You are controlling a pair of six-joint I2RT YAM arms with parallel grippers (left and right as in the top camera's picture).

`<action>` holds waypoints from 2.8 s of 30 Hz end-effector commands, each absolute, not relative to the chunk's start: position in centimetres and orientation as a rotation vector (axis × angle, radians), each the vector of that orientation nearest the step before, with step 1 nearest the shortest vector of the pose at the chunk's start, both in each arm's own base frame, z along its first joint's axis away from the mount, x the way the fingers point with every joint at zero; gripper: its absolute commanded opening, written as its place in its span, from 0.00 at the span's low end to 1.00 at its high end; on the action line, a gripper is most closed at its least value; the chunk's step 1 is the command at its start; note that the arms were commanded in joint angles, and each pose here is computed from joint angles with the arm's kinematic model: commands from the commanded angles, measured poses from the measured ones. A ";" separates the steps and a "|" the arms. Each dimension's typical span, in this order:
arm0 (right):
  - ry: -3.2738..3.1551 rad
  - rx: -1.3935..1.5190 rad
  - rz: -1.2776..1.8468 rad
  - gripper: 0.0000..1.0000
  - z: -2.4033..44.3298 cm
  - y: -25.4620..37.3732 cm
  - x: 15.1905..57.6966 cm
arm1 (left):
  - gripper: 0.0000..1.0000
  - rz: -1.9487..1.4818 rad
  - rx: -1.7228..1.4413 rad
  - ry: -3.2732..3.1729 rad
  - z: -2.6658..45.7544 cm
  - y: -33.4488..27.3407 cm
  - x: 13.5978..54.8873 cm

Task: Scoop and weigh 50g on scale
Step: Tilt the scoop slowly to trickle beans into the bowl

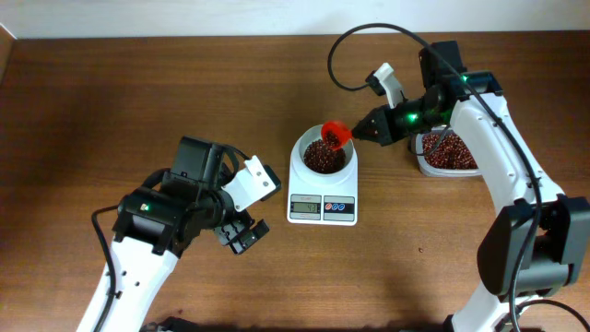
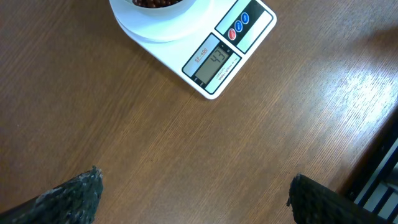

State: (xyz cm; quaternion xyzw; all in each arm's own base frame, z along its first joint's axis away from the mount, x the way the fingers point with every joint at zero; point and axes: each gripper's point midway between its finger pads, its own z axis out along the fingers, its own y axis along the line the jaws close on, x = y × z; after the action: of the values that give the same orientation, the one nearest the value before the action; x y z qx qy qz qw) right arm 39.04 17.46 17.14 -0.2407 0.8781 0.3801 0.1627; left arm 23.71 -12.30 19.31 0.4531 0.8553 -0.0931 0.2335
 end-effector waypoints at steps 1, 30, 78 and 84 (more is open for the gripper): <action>2.439 -0.725 1.109 0.04 19.0 18.1 38.7 | 0.99 -0.262 1.248 2.315 20.1 -12.5 23.8; 2.491 -0.648 1.035 0.04 18.4 17.5 39.7 | 0.99 -0.262 1.248 2.315 20.1 -12.5 23.8; 2.614 -0.655 0.890 0.04 16.1 16.3 39.0 | 0.99 -0.262 1.249 2.315 20.1 -12.5 23.8; 2.596 -0.677 0.935 0.04 16.5 16.9 38.7 | 0.99 -0.262 1.248 2.315 20.1 -12.5 23.8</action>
State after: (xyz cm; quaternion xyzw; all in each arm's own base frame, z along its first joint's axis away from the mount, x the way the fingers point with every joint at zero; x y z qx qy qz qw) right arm 38.75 16.35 15.60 -0.2289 0.9081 0.3211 0.1412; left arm 23.71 -12.30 19.31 0.4531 0.8553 -0.0931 0.2335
